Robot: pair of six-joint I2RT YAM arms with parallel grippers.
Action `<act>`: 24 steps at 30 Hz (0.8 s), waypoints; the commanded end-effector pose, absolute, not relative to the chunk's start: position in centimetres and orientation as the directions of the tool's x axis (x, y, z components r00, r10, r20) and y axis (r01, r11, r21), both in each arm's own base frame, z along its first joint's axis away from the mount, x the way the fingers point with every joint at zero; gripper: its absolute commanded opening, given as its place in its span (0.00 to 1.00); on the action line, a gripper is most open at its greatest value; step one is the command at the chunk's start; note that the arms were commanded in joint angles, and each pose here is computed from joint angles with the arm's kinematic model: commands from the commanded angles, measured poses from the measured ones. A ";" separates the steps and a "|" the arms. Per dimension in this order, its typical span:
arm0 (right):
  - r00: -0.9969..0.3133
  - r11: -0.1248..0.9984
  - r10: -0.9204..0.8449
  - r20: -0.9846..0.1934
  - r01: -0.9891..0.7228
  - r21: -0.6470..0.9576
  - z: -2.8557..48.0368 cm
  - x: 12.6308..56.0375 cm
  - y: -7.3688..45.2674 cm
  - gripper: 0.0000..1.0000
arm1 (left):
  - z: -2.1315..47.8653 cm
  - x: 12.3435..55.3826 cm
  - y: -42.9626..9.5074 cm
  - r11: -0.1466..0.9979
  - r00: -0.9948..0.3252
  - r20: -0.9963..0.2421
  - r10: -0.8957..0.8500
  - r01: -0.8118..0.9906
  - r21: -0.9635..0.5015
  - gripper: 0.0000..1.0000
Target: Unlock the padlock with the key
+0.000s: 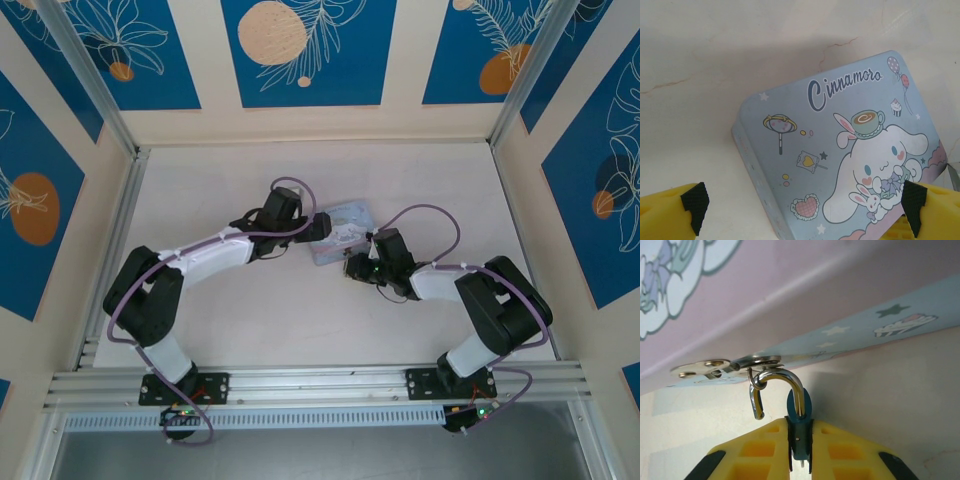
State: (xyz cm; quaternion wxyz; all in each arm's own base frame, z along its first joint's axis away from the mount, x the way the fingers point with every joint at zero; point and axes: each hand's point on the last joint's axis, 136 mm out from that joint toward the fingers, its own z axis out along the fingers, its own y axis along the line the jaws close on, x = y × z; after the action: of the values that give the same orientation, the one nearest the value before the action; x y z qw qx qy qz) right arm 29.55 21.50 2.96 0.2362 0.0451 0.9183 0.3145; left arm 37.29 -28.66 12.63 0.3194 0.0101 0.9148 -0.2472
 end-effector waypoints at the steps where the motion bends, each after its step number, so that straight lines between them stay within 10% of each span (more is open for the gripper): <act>1: -0.900 0.812 0.201 -0.387 -0.068 0.580 2.3 28.9 21.5 0.10 | 12.6 37.7 -28.6 0.875 -0.814 -0.562 -0.149 0.156 -0.458 1.00; 24: -0.898 0.748 0.327 -0.295 0.055 0.662 1.8 27.9 20.4 0.00 | 6.6 35.7 -25.7 0.963 -0.903 -0.430 -0.022 0.096 -0.252 0.98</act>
State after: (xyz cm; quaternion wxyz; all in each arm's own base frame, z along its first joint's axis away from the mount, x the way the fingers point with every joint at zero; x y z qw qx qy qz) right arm 29.21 21.09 3.03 0.2293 0.0828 0.9072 0.3428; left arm 35.84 -27.09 8.19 0.2379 0.0154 0.9556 -0.1730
